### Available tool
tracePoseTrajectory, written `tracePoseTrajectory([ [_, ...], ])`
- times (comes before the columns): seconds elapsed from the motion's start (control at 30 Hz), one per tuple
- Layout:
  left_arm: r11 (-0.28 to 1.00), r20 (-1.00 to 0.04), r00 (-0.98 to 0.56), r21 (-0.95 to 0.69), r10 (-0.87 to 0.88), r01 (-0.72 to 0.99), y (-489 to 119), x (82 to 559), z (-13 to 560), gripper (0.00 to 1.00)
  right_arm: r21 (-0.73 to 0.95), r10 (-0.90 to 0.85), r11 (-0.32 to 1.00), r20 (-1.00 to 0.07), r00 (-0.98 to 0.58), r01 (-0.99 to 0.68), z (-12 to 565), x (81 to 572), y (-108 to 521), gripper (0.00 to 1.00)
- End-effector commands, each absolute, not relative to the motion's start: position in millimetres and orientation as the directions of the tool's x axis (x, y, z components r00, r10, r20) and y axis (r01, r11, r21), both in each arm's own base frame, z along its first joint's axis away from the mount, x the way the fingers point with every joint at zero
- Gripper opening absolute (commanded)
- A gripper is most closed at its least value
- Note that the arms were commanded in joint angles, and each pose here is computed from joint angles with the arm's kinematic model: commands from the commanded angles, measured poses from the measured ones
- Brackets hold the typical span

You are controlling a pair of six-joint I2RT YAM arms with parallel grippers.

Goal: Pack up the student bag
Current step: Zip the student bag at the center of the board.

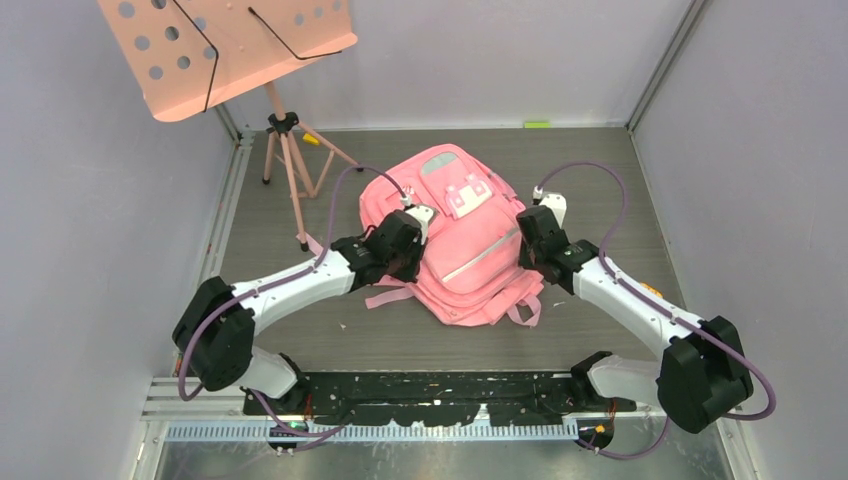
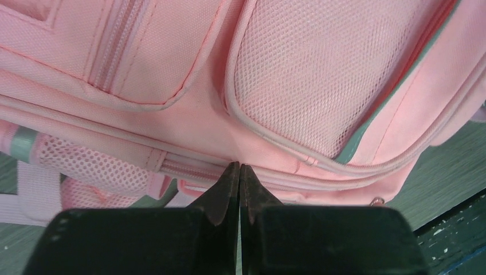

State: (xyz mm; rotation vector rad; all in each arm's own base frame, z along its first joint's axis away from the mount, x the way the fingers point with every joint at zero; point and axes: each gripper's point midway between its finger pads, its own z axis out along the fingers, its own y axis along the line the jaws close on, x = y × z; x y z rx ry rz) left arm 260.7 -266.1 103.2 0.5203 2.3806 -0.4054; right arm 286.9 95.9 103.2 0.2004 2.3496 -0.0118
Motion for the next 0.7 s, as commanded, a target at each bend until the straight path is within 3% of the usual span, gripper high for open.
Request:
tracePoseTrajectory([
  [0.0,0.801,-0.745,-0.582,-0.110,0.325,0.588,-275,267,149,0.08,0.014,0.084,0.993,-0.781,-0.619,0.117,119,317,88,0.00],
  [0.13,0.739,-0.833,-0.452,-0.080,0.319,0.669,-298,274,180,0.43,0.074,0.092,0.996,-0.796,-0.598,0.055,125,321,102,0.01],
  [0.3,0.646,-0.902,-0.318,-0.058,0.293,0.761,-343,266,204,0.64,0.095,0.114,0.993,-0.797,-0.593,0.063,122,318,102,0.00],
  [0.47,0.592,-0.906,-0.287,-0.050,0.312,0.804,-388,267,193,0.68,0.107,0.128,0.992,-0.792,-0.597,0.071,120,314,101,0.00],
  [0.67,0.584,-0.924,-0.251,-0.039,0.287,0.811,-420,283,180,0.64,0.159,0.166,0.985,-0.793,-0.586,0.064,124,309,105,0.00],
])
